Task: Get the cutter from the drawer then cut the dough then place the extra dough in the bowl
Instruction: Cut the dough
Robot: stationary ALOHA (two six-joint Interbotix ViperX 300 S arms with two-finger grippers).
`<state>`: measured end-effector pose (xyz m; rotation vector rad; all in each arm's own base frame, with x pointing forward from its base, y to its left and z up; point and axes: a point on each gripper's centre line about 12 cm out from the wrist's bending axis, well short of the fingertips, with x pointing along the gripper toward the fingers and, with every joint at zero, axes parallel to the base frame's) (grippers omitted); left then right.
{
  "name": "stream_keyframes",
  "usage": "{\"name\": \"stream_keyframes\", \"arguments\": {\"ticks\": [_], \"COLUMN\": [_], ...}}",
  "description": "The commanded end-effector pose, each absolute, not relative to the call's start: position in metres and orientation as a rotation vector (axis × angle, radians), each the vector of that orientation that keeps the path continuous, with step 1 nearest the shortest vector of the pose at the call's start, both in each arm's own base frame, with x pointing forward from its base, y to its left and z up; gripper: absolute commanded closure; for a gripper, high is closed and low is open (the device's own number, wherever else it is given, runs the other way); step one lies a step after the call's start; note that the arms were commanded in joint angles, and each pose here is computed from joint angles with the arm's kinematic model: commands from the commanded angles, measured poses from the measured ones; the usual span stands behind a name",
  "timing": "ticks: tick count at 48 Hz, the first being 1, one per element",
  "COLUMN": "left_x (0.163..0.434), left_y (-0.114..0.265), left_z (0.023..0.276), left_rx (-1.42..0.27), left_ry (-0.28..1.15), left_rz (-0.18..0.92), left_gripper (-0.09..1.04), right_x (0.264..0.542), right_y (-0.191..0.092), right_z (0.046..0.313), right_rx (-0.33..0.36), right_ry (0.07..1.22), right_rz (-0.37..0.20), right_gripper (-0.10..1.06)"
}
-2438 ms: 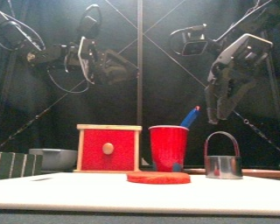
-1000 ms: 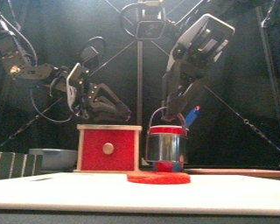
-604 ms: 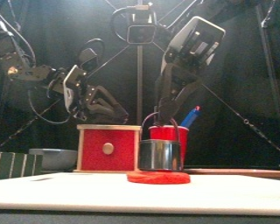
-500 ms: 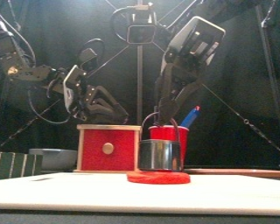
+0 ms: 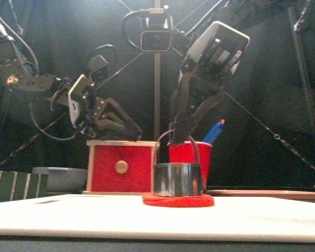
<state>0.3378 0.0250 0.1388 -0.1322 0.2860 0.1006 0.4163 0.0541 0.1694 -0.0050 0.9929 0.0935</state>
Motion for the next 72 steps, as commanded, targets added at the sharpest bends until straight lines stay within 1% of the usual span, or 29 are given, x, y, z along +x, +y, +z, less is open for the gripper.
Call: {"name": "stream_keyframes", "arguments": {"ticks": [1,5,6,11,14,17,19,21,24,26,30,34,42,47,52,57,61,65,72], "left_x": [0.346,0.351,0.353,0.358,0.358,0.356,0.354,0.353,0.353,0.355,0.362,0.367,0.368,0.369,0.37,0.37,0.369,0.368,0.373], "left_y": [0.021,0.006,0.001,-0.025,-0.037,-0.047,-0.051,-0.058,-0.072,-0.078,-0.082,-0.082,-0.082,-0.083,-0.086,-0.088,-0.09,-0.094,-0.099], "left_z": [0.153,0.16,0.162,0.166,0.166,0.165,0.164,0.165,0.16,0.154,0.139,0.129,0.129,0.125,0.12,0.12,0.12,0.119,0.116], "left_rx": [-0.107,-0.07,-0.058,-0.011,0.006,0.012,0.003,-0.001,0.023,0.034,0.042,0.037,0.039,0.046,0.043,0.034,0.032,0.026,0.021], "left_ry": [0.239,0.213,0.207,0.196,0.192,0.177,0.157,0.118,0.072,0.065,0.093,0.115,0.115,0.127,0.159,0.179,0.179,0.185,0.193], "left_rz": [0.091,0.073,0.067,0.061,0.082,0.122,0.157,0.182,0.17,0.163,0.165,0.188,0.192,0.183,0.166,0.155,0.15,0.142,0.138], "left_gripper": [0.29,0.29,0.29,0.28,0.28,0.28,0.28,0.28,0.28,0.28,0.28,0.28,0.28,0.28,0.27,0.22,0.13,0.07,0.07], "right_x": [0.413,0.398,0.394,0.373,0.355,0.34,0.33,0.323,0.315,0.309,0.3,0.301,0.306,0.311,0.322,0.333,0.335,0.335,0.339], "right_y": [0.052,0.045,0.043,0.03,0.017,0.014,0.014,0.015,0.016,0.016,0.017,0.02,0.022,0.024,0.031,0.037,0.039,0.04,0.041], "right_z": [0.196,0.199,0.201,0.21,0.205,0.198,0.194,0.192,0.19,0.184,0.168,0.156,0.143,0.137,0.134,0.134,0.134,0.134,0.134], "right_rx": [0.001,0.008,0.014,-0.004,-0.032,-0.077,-0.103,-0.107,-0.089,-0.081,-0.075,-0.068,-0.061,-0.053,-0.047,-0.051,-0.054,-0.053,-0.055], "right_ry": [0.899,0.864,0.838,0.68,0.611,0.561,0.497,0.421,0.317,0.275,0.278,0.268,0.252,0.216,0.203,0.192,0.188,0.186,0.184], "right_rz": [0.095,0.084,0.082,0.068,0.051,0.061,0.08,0.096,0.103,0.109,0.119,0.133,0.146,0.157,0.174,0.193,0.198,0.202,0.204], "right_gripper": [0.16,0.16,0.16,0.16,0.16,0.16,0.16,0.16,0.16,0.16,0.16,0.16,0.16,0.16,0.16,0.16,0.16,0.16,0.16]}}
